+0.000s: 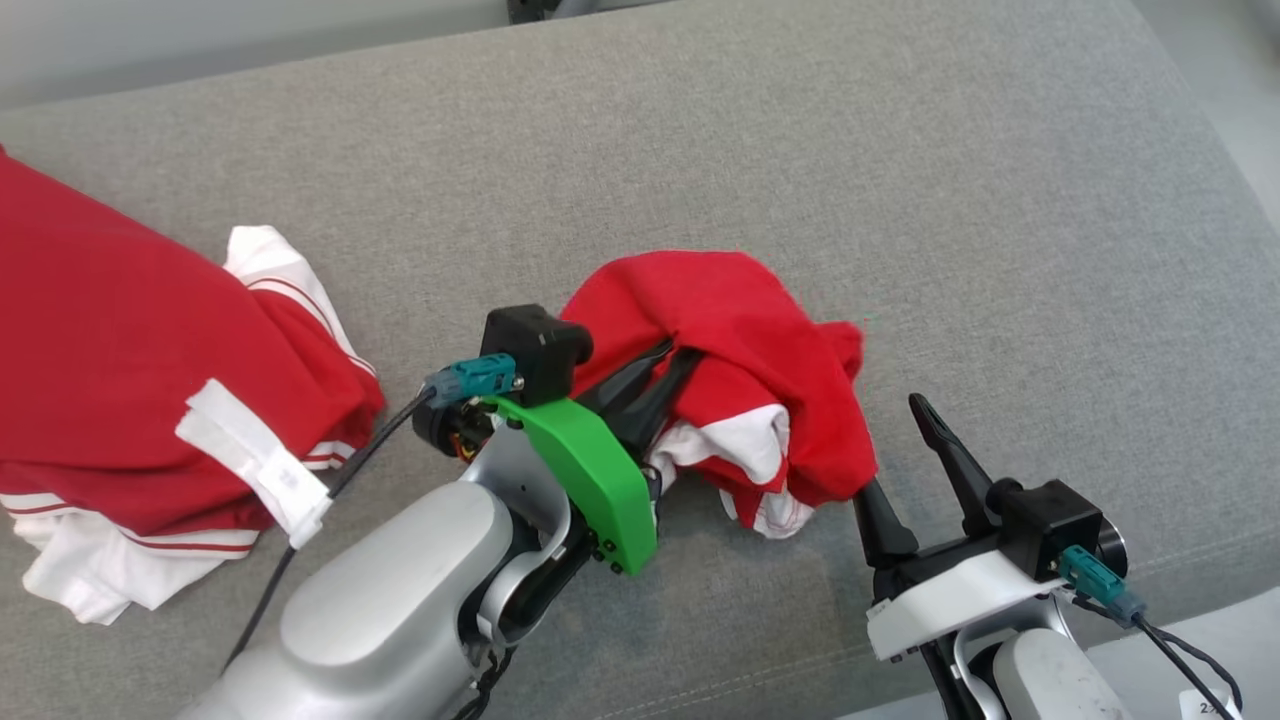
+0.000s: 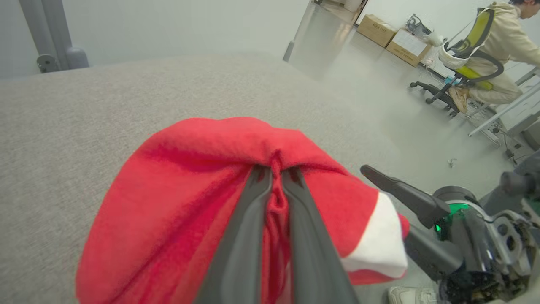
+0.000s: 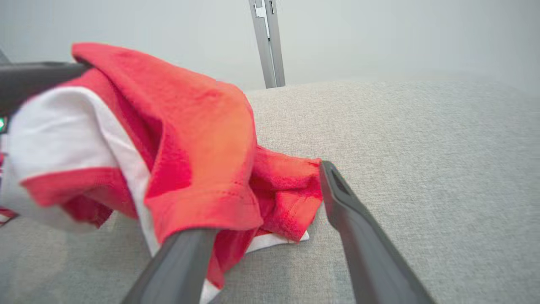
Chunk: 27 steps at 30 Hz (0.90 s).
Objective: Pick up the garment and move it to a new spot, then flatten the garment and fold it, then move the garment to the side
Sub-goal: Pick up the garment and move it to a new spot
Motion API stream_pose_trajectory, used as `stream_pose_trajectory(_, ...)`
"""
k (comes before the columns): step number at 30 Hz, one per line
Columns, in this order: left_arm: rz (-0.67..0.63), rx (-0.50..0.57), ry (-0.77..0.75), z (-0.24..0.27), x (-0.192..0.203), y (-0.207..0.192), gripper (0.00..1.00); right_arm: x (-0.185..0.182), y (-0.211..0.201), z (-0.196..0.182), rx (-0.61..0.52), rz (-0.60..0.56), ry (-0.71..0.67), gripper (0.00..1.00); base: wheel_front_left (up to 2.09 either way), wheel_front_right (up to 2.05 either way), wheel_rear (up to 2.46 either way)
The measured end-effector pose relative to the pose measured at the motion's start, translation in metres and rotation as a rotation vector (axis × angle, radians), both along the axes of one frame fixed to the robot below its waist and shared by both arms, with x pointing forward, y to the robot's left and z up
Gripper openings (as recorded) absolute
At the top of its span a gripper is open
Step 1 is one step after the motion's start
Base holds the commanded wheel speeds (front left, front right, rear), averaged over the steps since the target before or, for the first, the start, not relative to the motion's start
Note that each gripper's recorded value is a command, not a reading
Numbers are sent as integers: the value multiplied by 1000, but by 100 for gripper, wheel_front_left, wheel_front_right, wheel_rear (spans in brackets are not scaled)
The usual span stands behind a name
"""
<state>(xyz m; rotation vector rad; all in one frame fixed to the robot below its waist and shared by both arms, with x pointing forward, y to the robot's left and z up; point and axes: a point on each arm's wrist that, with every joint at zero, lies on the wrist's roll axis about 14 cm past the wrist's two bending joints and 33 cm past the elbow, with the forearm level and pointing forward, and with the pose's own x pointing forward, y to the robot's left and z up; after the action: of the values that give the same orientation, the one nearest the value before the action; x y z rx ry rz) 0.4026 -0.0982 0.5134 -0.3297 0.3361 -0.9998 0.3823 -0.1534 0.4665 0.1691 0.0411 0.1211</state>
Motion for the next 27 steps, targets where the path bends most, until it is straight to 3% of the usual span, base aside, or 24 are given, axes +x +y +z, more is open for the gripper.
stream_pose_trajectory(7,30,85,51,-67,2,4,3,3,-5,-8,-2,-15,24,100,0,0,0)
stream_pose_trajectory(8,40,82,52,-69,3,4,49,3,-5,-8,-2,-14,23,100,0,0,0)
stream_pose_trajectory(9,53,69,48,-68,4,4,49,4,-4,-7,-2,-12,21,100,0,0,0)
stream_pose_trajectory(10,69,56,40,-66,6,5,92,4,-3,-7,-4,-7,19,100,0,0,0)
stream_pose_trajectory(11,81,53,33,-65,7,6,100,4,-2,-6,-5,-5,16,100,0,0,0)
stream_pose_trajectory(20,166,14,-66,-37,-5,21,100,-9,-5,1,-6,-17,0,100,0,0,0)
stream_pose_trajectory(27,322,28,-144,-20,-20,70,100,-23,-11,8,-21,-36,-22,100,0,0,0)
